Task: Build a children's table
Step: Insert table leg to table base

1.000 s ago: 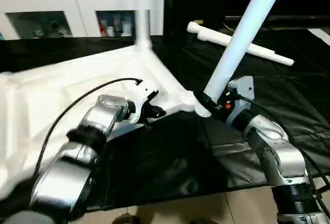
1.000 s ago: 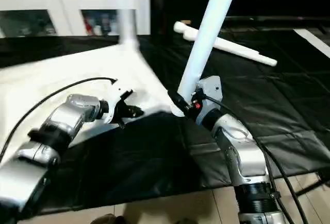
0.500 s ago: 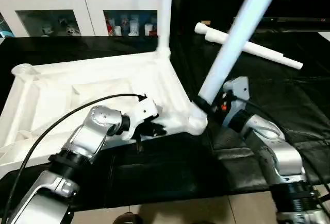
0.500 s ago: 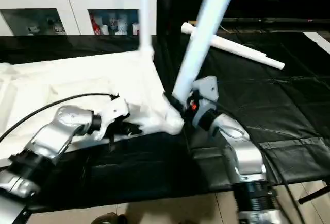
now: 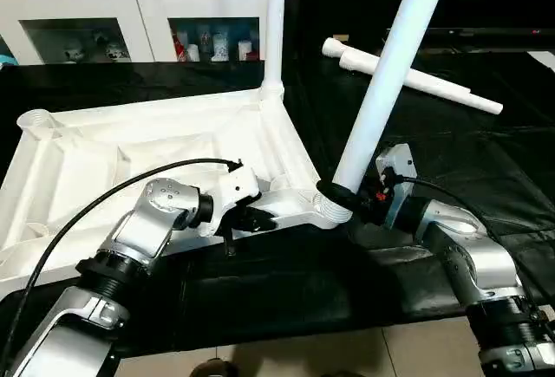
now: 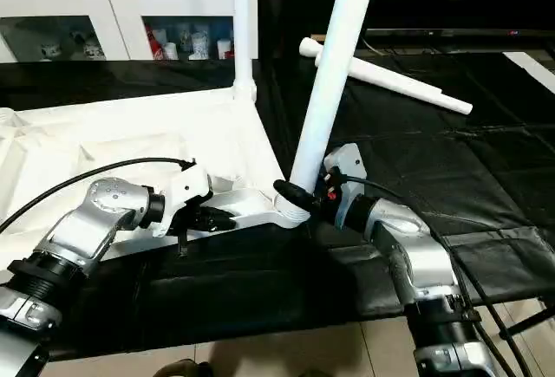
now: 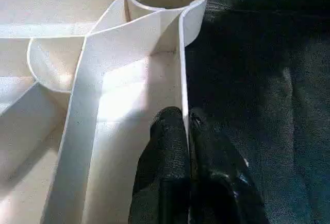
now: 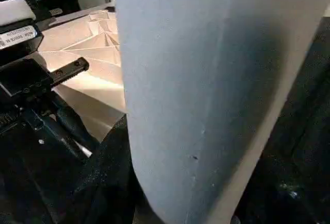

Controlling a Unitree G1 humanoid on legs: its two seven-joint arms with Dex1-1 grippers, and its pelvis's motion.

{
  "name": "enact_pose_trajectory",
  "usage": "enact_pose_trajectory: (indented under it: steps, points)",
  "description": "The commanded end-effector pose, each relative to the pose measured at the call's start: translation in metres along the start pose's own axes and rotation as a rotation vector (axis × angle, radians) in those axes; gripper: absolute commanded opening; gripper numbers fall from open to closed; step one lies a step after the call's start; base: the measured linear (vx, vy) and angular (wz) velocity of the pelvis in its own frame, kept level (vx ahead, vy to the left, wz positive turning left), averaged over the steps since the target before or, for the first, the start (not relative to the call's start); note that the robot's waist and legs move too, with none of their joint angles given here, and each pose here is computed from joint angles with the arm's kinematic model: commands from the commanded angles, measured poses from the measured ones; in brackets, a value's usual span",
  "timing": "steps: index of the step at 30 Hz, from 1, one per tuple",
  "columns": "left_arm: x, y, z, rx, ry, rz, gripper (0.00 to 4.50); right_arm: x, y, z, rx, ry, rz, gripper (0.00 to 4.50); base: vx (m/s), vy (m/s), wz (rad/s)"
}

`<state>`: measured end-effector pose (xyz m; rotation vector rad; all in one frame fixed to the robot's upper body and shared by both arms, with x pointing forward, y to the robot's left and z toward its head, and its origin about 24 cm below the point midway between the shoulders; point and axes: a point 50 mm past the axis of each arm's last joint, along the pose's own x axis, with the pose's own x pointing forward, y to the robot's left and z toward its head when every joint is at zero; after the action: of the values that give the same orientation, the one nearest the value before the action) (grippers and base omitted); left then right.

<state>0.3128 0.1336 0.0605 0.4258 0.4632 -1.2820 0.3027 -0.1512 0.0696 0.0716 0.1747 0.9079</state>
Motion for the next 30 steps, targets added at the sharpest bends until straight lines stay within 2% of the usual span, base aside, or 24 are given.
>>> enact_pose_trajectory:
  steps: [1, 13, 19, 25, 30]
  points:
    - [-0.001, -0.001, 0.002, 0.029, 0.000, -0.029, 0.00, 0.002, -0.001, 0.000, -0.013, 0.017, 0.015, 1.95, 0.000, 0.000, 0.00]
    - [-0.002, 0.002, 0.003, 0.036, 0.002, -0.043, 0.00, 0.011, -0.005, -0.009, 0.008, 0.071, 0.101, 1.95, 0.000, 0.000, 0.00]
    - [-0.002, 0.003, 0.006, 0.044, -0.001, -0.045, 0.00, 0.019, -0.009, -0.011, -0.023, 0.115, 0.127, 1.95, 0.000, 0.000, 0.00]
    - [-0.004, 0.003, 0.007, 0.047, -0.002, -0.051, 0.00, 0.022, -0.012, -0.010, -0.030, 0.120, 0.131, 1.95, 0.000, 0.000, 0.00]
    - [-0.005, 0.006, 0.008, 0.035, -0.008, -0.036, 0.00, 0.019, -0.010, -0.015, -0.012, 0.129, 0.160, 1.95, 0.000, 0.000, 0.00]
